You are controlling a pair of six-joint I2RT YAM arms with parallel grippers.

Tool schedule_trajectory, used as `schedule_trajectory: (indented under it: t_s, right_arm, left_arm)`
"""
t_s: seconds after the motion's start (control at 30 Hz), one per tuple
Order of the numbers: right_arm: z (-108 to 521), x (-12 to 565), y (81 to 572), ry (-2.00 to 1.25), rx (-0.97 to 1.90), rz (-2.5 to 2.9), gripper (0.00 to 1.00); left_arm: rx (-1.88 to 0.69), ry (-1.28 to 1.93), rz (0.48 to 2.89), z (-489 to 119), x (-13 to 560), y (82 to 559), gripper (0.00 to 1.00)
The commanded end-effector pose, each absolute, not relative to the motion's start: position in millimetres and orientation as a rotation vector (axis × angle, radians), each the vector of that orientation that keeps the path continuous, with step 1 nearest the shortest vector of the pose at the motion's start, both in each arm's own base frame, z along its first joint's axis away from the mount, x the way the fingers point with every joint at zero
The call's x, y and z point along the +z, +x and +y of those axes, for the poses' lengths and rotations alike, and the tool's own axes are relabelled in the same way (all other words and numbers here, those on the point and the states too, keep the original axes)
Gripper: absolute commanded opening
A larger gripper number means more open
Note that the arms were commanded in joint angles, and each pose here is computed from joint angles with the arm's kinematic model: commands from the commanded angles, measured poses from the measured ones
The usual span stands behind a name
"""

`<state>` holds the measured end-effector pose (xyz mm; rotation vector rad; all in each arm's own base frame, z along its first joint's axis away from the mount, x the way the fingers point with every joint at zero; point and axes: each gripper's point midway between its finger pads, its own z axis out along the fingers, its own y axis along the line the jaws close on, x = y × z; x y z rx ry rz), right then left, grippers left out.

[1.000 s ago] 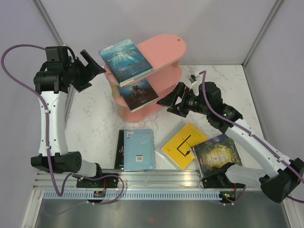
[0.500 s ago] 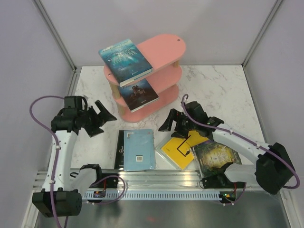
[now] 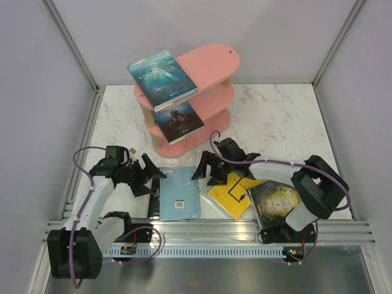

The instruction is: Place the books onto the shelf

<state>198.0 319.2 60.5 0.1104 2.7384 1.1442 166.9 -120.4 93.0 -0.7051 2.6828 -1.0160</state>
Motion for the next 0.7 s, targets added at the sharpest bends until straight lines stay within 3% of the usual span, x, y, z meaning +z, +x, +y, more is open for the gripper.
schedule_trajectory:
  t_s: [0.0, 0.17, 0.37, 0.5, 0.67]
  right_arm:
    - [336.8, 65.4, 206.2, 0.032, 1.185, 2.678, 0.91]
    - [341.6, 50.2, 202.6, 0.018, 1.167, 2.72, 0.91]
    - [341.7, 27.8, 198.0, 0.018, 1.152, 2.763, 0.9]
    - [344.3, 8.5, 192.3, 0.031, 1.158, 2.806, 0.89]
    - [351.7, 3.8, 189.2, 0.048, 1.23, 2.799, 0.82]
  left_arm:
    - [-1.041, -0.702, 2.666, -129.2, 95.2, 179.7, 0.98]
    - [-0.816, -0.643, 2.84, -141.9, 57.2, 171.9, 0.98]
    - [-0.804, -0.634, 2.881, -147.1, 25.6, 164.1, 0.97]
    - [-0.834, -0.614, 2.902, -153.5, 13.5, 159.8, 0.96]
    - [-1.095, -0.598, 2.852, -175.5, 13.0, 152.5, 0.92]
